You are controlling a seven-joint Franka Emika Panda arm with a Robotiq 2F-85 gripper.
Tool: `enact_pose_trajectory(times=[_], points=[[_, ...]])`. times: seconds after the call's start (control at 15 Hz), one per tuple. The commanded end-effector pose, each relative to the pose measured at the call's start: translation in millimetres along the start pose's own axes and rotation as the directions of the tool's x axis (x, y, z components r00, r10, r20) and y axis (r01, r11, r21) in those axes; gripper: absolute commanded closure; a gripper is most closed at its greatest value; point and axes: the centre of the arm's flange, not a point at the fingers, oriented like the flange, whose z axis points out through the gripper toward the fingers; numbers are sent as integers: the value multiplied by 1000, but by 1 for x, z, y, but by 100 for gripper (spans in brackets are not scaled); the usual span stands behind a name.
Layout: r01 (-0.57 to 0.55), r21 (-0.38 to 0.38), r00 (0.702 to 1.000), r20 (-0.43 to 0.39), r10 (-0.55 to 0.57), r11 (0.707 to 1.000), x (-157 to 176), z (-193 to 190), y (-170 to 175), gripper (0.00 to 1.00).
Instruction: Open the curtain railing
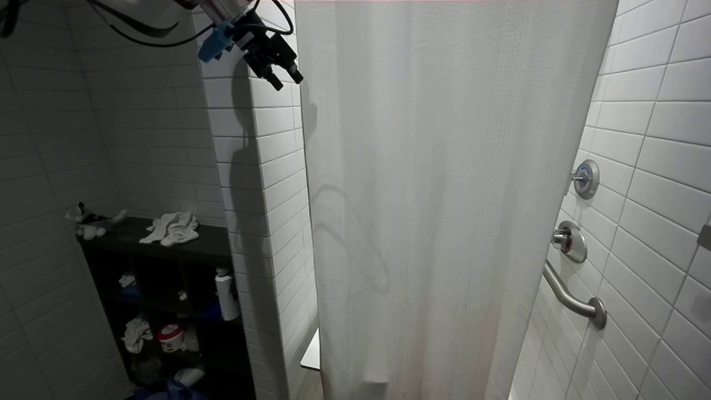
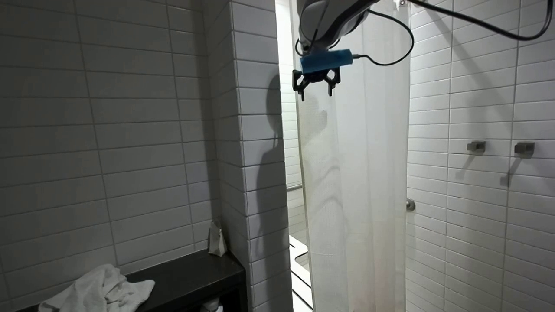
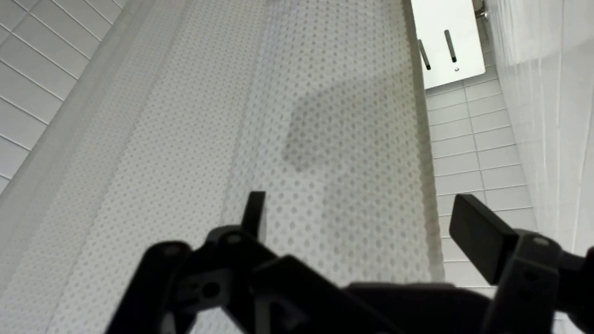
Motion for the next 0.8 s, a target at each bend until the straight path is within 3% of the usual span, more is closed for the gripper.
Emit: enact_pose_trajectory(times=[0.0,0.73], points=[[38,21,999,-16,-38,999,10,1,0,0],[120,50,992,-52,-118,991,49,-16,25,0]])
